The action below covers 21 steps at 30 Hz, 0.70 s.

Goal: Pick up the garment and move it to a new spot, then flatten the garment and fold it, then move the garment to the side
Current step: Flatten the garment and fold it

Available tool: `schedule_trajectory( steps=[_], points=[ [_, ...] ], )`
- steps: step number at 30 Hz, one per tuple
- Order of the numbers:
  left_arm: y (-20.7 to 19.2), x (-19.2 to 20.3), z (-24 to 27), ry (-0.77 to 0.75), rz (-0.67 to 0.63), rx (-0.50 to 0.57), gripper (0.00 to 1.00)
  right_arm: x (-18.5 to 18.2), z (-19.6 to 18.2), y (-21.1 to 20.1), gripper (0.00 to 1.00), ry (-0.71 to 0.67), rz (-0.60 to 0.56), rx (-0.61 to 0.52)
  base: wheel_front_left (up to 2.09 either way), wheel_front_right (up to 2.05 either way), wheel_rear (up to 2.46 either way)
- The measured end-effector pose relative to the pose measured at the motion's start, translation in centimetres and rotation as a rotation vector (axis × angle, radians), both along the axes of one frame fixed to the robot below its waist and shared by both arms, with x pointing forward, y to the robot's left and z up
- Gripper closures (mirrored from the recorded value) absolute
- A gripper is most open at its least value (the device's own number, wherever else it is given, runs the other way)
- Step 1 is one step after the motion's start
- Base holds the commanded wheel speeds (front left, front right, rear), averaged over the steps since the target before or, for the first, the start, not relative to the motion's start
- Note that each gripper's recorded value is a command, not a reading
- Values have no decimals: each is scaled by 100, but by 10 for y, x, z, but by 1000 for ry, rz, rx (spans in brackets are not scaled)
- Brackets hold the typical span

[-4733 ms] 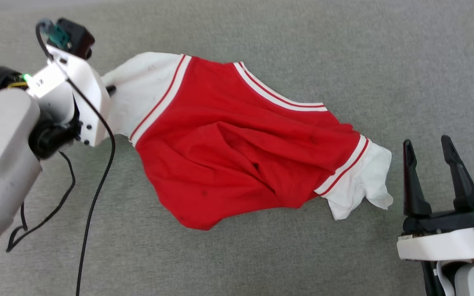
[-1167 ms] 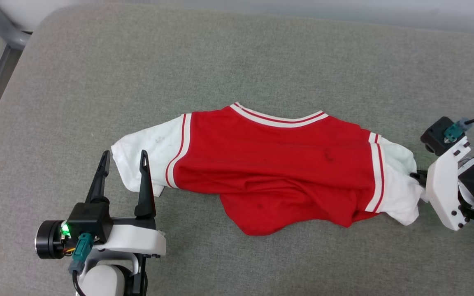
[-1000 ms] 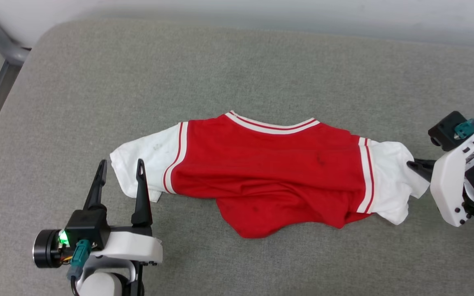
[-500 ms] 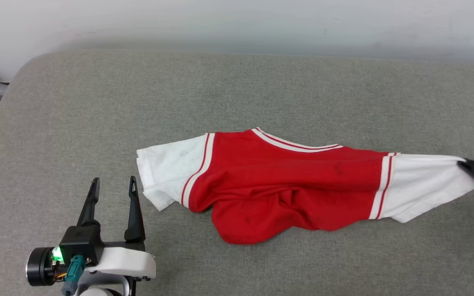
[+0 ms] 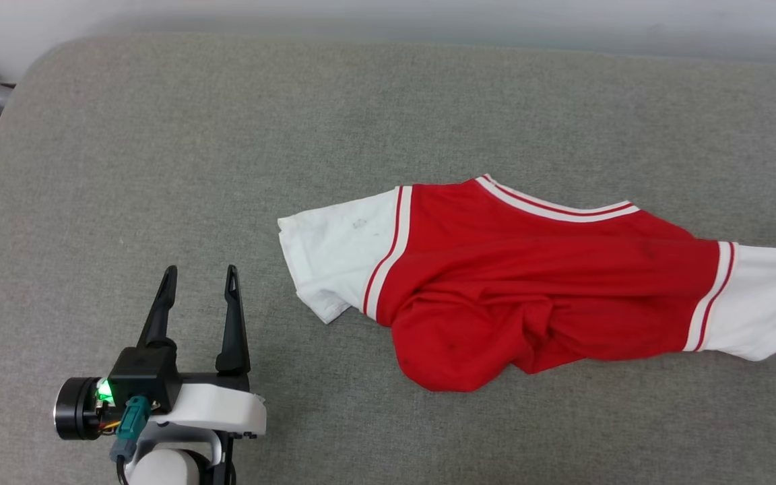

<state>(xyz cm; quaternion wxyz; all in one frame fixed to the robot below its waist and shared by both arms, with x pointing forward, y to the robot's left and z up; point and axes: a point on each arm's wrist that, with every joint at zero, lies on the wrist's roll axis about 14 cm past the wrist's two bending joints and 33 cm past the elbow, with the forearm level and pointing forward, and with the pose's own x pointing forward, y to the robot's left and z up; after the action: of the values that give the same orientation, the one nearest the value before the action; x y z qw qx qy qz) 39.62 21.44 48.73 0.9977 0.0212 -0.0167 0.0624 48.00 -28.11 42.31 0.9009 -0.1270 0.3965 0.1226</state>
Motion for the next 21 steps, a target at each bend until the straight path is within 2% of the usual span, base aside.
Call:
schedule_trajectory(
  steps=[7,10,13,14,15,21],
  points=[
    [4,5,-8,24,10,6,0,-7,-52,-1,100,135,-54,-37,0,0,0],
    [5,5,-9,25,13,10,0,-11,-61,-2,100,158,-82,-27,0,0,0],
    [6,4,-7,22,14,9,0,-10,-56,0,100,115,-94,1,0,0,0],
    [6,4,-6,18,11,9,0,-8,-51,1,69,82,-95,17,0,0,0],
    [6,4,-4,13,9,9,0,-6,-46,3,0,47,-91,28,0,0,0],
    [8,5,9,-24,-9,22,0,8,4,9,0,-222,-59,90,0,0,0]
  ],
)
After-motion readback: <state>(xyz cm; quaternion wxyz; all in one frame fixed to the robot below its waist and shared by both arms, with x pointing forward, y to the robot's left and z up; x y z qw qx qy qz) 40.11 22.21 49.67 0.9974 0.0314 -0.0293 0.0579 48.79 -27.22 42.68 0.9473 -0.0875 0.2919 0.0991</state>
